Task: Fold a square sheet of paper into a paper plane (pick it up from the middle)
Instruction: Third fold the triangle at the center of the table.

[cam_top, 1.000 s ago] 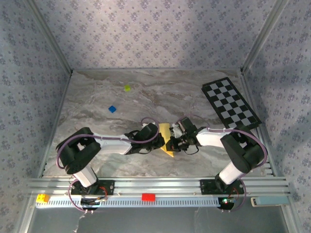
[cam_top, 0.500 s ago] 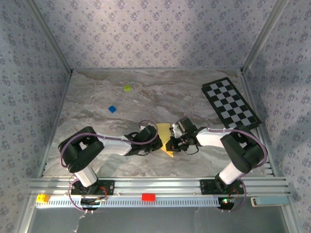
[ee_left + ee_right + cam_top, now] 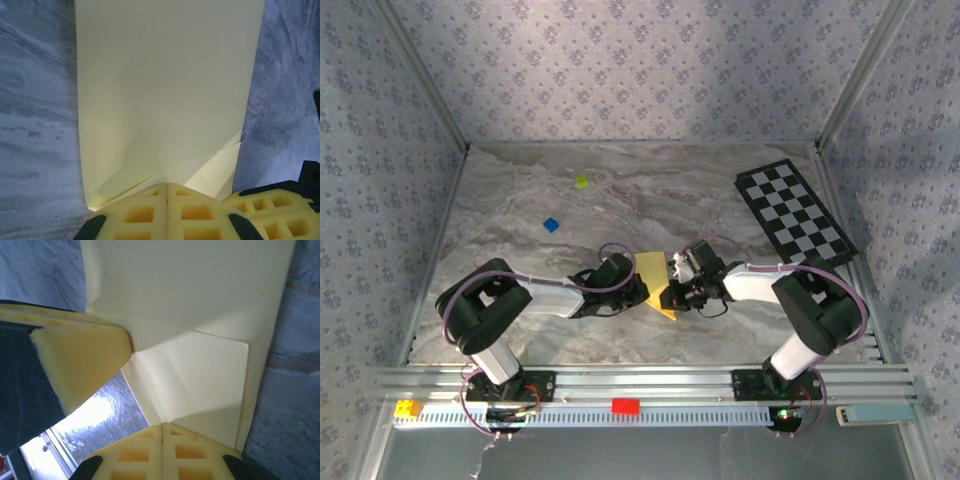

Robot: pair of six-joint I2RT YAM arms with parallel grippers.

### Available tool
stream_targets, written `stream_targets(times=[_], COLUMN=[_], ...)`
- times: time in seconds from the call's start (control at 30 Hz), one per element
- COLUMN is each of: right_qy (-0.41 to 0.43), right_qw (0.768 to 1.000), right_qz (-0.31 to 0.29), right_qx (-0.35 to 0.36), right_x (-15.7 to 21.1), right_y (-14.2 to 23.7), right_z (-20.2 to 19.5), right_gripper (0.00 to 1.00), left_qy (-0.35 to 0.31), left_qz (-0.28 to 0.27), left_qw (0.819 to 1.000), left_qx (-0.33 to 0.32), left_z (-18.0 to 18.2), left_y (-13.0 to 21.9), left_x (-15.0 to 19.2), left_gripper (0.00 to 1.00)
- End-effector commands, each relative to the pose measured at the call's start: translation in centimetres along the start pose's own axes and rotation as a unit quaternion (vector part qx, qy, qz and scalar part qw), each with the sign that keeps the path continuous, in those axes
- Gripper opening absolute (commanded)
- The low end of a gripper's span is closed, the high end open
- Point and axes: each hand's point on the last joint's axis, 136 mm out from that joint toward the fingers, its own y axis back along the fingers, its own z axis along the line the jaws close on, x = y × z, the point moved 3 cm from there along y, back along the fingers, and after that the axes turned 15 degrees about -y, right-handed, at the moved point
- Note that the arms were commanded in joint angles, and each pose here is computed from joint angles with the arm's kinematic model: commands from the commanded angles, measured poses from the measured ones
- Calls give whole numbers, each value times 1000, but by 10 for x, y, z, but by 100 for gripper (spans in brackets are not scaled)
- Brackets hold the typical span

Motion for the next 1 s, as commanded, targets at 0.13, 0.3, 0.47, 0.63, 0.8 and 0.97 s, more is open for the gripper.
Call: stream_targets(times=[0.13, 0.3, 0.47, 0.63, 0.8, 0.97], right_qy=[-55, -56, -57, -56, -57, -56], right_qw=[995, 995, 995, 995, 996, 996], right_qz=[34, 34, 33, 31, 33, 30], right_qx=[79, 77, 75, 72, 67, 70], right_x=[23, 23, 22, 21, 18, 17], right_y=[-5, -5, -6, -6, -7, -6], right_z=[-45, -45, -44, -42, -39, -38], right_gripper=[0, 0, 0, 0, 0, 0], left_qy=[6, 9, 6, -2, -25, -46], left_qz=[-15, -20, -28, -46, -62, -47], left_qw=[996, 996, 995, 996, 996, 998], left_qx=[-89, -88, -96, -76, -51, -14], left_z=[50, 53, 53, 37, 8, -22], left_y=[9, 13, 21, 34, 44, 28], left_x=[-4, -8, -12, -21, -29, -23], left_gripper=[1, 1, 1, 3, 4, 5])
